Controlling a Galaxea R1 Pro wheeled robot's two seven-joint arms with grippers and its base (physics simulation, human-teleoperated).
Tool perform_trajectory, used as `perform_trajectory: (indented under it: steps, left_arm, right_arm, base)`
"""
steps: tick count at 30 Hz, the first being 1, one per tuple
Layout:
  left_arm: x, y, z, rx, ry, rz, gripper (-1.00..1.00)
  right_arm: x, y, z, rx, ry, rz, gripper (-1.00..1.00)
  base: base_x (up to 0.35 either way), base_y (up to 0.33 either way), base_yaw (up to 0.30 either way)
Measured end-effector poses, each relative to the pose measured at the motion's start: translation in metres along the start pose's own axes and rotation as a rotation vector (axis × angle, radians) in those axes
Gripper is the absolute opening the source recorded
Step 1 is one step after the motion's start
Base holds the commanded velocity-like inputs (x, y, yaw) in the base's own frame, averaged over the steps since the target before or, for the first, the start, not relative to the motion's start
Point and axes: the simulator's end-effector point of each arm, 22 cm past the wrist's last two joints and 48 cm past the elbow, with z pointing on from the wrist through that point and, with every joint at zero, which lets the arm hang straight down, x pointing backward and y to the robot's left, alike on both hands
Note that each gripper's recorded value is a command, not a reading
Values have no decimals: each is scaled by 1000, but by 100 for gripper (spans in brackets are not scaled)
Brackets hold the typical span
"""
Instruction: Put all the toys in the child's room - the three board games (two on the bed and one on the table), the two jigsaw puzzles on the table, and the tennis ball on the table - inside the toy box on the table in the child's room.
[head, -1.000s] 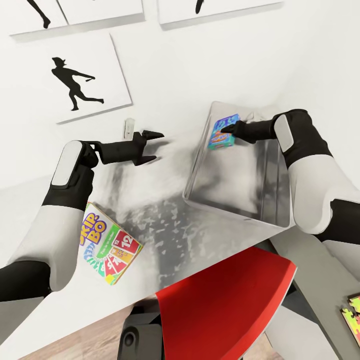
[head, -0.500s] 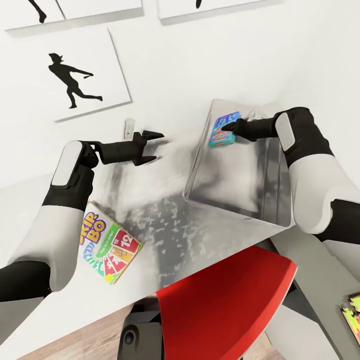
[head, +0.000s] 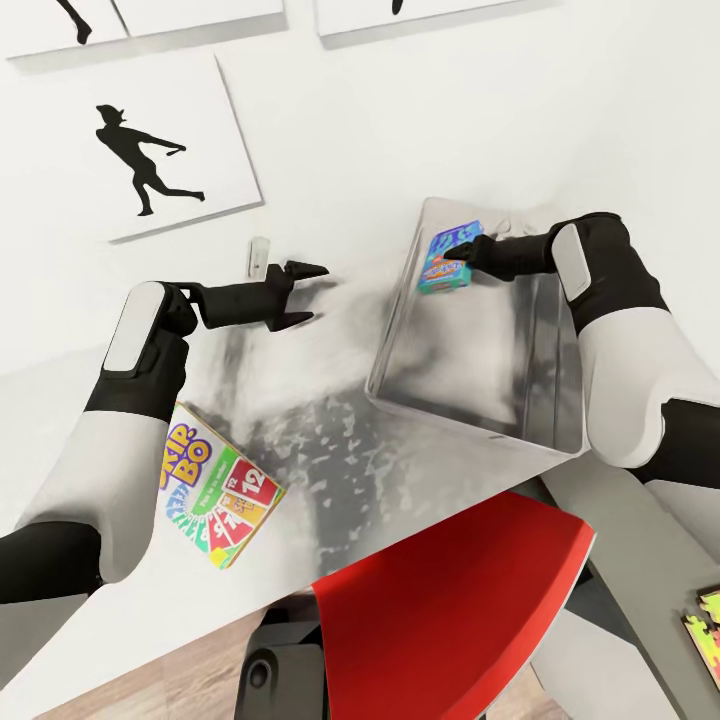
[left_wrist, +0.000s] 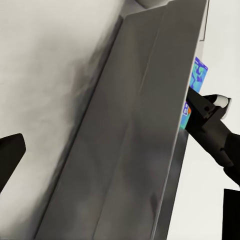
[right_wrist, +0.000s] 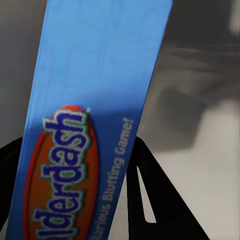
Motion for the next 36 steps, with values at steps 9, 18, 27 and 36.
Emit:
perform_trajectory:
  steps: [9,18,27,36]
  left_arm:
    - [1,-1,1,4,2,-1,100]
    - [2,3,3,2,5,-6,100]
    - [3,10,6,-3,9,-13,100]
    - [3,12,7,-4,10,-15,100]
  right_arm:
    - [0,0,0,0,-1,0,-100]
    - [3,-3,4,2,5,2,-100]
    - [9,-7,9,4,14,7,-100]
    - [10,-9,11,5,16,9,-100]
  base:
    - [0,0,0]
    - [0,0,0]
    - [0,0,0]
    - [0,0,0]
